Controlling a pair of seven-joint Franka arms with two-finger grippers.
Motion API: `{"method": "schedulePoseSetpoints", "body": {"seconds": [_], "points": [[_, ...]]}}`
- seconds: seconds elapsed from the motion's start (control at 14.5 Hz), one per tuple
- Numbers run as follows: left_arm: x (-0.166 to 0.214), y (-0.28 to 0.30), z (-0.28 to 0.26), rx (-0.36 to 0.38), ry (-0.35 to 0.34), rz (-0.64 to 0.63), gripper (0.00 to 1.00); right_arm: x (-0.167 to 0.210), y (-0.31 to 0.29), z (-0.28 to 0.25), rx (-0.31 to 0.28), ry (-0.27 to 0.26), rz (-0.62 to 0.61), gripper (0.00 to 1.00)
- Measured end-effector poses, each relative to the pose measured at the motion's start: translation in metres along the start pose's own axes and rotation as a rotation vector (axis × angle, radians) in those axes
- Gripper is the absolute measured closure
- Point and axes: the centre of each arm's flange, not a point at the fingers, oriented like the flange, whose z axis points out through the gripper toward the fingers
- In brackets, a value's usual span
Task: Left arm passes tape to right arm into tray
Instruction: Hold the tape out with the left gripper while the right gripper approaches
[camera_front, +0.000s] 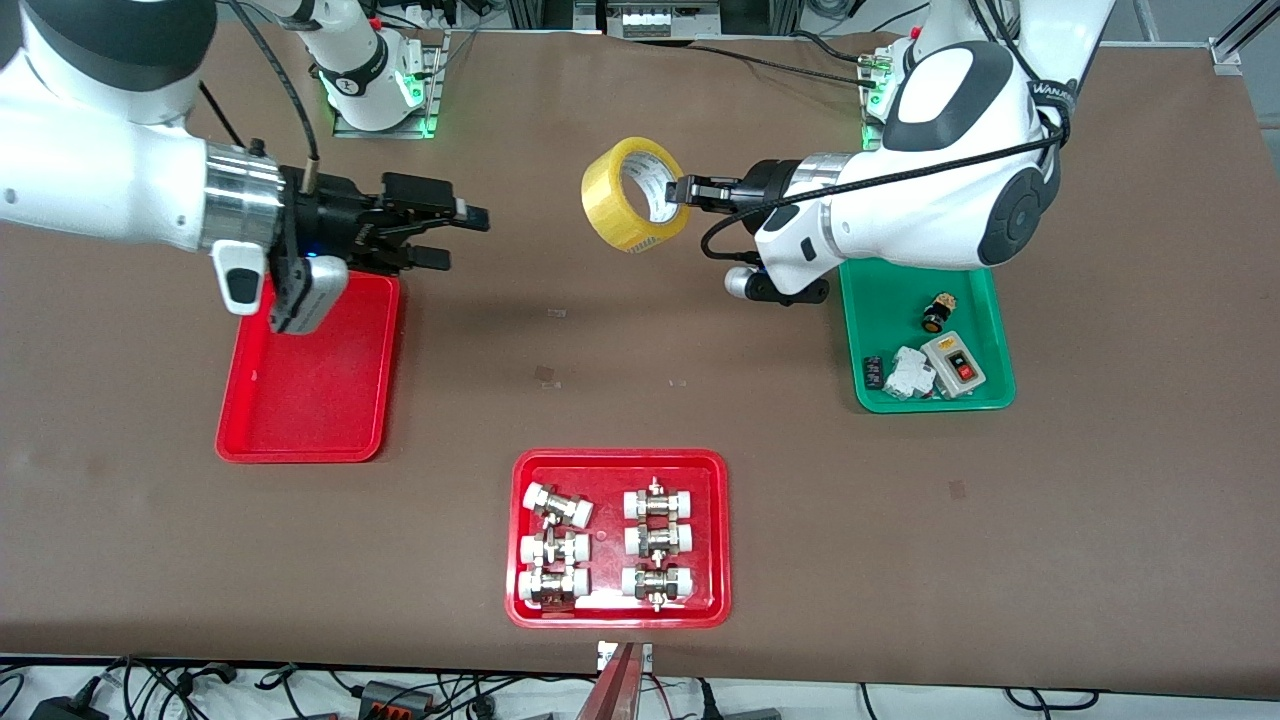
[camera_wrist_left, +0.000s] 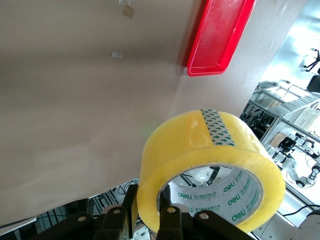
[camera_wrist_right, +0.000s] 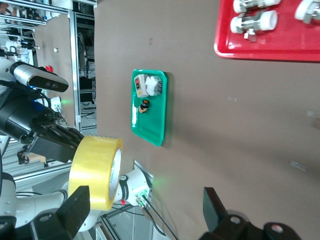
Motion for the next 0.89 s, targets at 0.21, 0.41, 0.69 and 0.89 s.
{"method": "schedulePoseSetpoints", "body": {"seconds": [0.21, 0.41, 0.69, 0.89], "points": [[0.001, -0.001, -0.003, -0.003, 0.004, -0.002, 0.79, 0.003, -0.019, 0.037, 0.0, 0.017, 0.014, 0.0], [0.001, -0.002, -0.004, -0.003, 0.006, -0.003, 0.79, -0.004, -0.051, 0.066, 0.002, 0.043, 0.052, 0.0], [0.001, -0.001, -0.004, -0.004, 0.007, -0.003, 0.79, -0.008, -0.069, 0.074, 0.008, 0.048, 0.074, 0.0], [0.002, -0.002, -0.005, -0.004, 0.008, -0.003, 0.79, -0.012, -0.076, 0.084, 0.007, 0.044, 0.075, 0.0]]}}
